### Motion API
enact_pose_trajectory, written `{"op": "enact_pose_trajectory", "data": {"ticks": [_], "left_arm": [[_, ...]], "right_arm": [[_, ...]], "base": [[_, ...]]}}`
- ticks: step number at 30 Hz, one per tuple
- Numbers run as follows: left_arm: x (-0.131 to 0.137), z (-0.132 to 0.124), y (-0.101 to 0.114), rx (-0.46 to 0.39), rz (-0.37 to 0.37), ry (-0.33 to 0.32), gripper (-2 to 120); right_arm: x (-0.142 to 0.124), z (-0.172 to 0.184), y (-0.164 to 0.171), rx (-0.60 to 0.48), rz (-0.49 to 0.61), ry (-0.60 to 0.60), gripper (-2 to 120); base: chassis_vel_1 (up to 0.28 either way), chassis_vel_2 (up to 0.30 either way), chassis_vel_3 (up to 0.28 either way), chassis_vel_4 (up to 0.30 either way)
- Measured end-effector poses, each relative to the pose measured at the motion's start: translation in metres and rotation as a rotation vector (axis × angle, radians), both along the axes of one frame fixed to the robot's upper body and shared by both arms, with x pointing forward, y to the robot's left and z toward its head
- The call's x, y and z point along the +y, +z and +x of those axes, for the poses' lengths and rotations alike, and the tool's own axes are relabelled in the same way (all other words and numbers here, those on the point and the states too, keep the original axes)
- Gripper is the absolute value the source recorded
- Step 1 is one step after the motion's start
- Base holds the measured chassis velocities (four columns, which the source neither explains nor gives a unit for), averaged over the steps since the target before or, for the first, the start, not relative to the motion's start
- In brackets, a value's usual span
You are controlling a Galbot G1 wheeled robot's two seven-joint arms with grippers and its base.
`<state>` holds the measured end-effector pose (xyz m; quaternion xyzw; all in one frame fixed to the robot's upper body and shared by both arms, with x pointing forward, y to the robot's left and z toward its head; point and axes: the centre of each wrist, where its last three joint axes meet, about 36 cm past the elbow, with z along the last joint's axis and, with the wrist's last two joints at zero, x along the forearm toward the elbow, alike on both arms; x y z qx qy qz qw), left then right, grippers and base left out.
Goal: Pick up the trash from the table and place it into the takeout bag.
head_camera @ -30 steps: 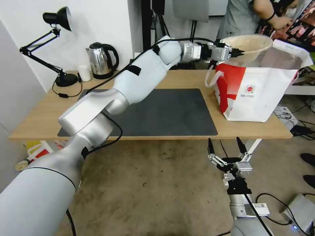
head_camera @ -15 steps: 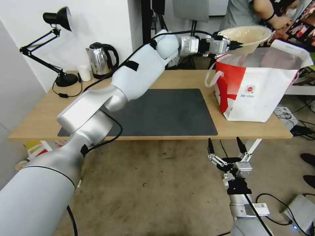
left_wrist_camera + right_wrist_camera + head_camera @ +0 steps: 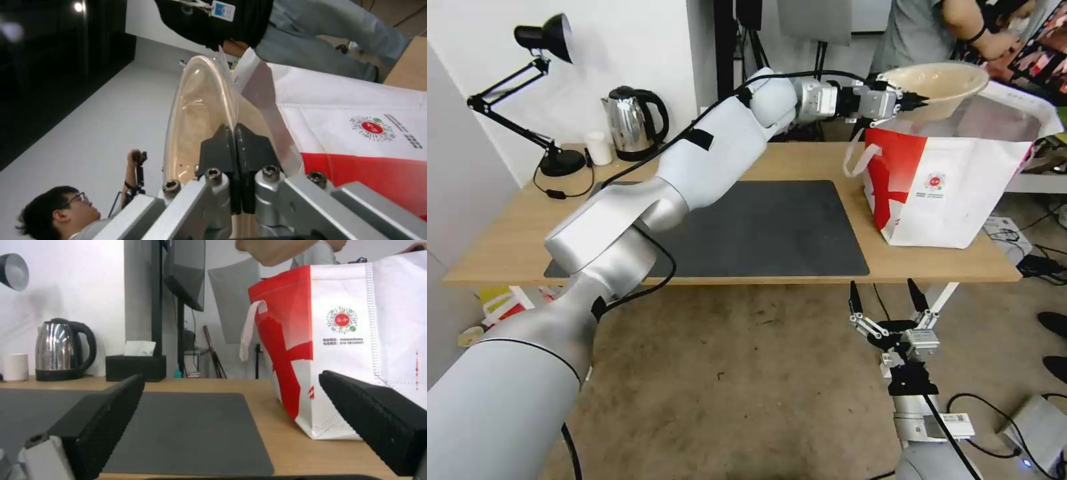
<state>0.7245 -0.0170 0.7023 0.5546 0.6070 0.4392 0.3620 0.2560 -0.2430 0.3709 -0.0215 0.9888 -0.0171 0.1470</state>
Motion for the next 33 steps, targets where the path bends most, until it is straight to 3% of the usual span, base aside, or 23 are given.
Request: {"op": "enact_pose_trajectory", "data": {"ticks": [13,22,33], "left_arm": [[0.002,0.001,0.001,-0.009,0.0,0.009,0],[0.003,0.002,0.009,-0.016,-0.022,0.034,29],[0.012,0.011,0.001,0.008,-0.032,0.072,71]], "right_arm": [[0.0,0.0,0.0,0.0,0.0,0.0,100],[0.0,0.0,0.0,0.0,0.0,0.0,100],[0.0,0.0,0.0,0.0,0.0,0.0,100]], "base": [[0.0,0.0,0.0,0.0],[0.0,0.0,0.0,0.0],[0.0,0.0,0.0,0.0]]}}
